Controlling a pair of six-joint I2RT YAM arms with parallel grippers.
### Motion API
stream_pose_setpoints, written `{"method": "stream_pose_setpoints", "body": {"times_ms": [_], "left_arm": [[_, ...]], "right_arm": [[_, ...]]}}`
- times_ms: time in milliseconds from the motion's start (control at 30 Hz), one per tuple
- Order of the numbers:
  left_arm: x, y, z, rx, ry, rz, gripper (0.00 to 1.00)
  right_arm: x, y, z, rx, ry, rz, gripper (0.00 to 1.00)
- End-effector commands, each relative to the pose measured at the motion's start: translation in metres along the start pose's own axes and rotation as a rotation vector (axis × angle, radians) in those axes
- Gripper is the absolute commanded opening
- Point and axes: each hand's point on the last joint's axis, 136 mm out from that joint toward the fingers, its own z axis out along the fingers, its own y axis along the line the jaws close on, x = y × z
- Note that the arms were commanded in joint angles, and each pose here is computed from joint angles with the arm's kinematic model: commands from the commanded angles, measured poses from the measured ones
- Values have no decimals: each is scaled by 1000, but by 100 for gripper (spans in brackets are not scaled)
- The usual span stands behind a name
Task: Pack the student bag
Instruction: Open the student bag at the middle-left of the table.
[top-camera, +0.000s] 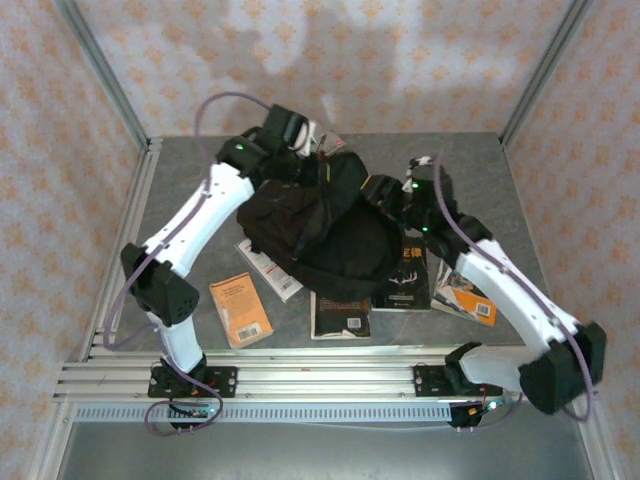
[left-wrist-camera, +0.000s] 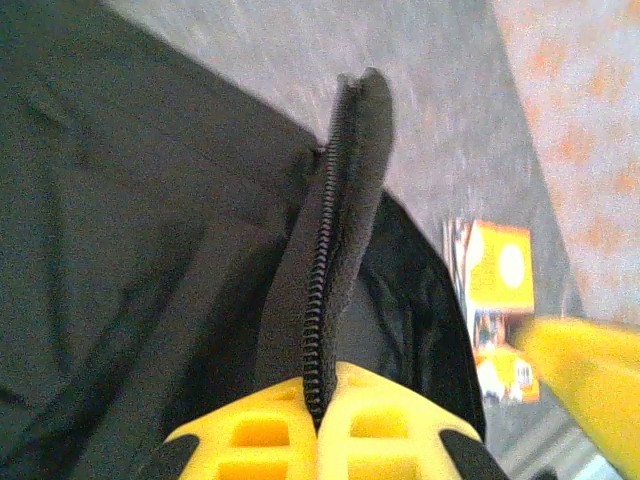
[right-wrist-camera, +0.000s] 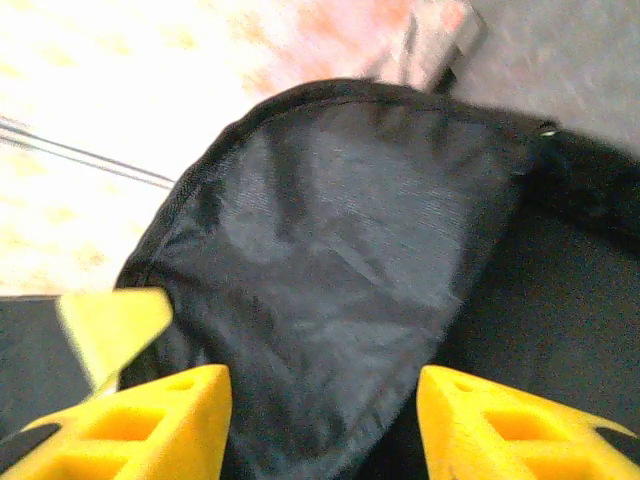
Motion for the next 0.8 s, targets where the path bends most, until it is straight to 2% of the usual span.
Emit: {"method": "stream_pose_setpoints", "body": {"times_ms": [0,133,300,433,633,767], "left_arm": [[-77,10,-101,-127,-372,-28,0],[-121,38,-166,-304,-601,-25,0],[-144,57,-224,-395,-745,-24,0],[-144,71,-247,-515,-781,22,0],[-140,93,-267,-681,-816,21,0],[-140,101,-256,-733,-778,68,0]], "right_arm": [[-15,6,-40,20,-75,-108,59],[-16,19,-63,-31,-86,-133,65],[-8,9,-65,10,-54,-181,68],[5,-14,-45,109,25,-193,68],[29,-51,6,223,163,-182,71],[46,-81,45,334,270,-169,72]]}}
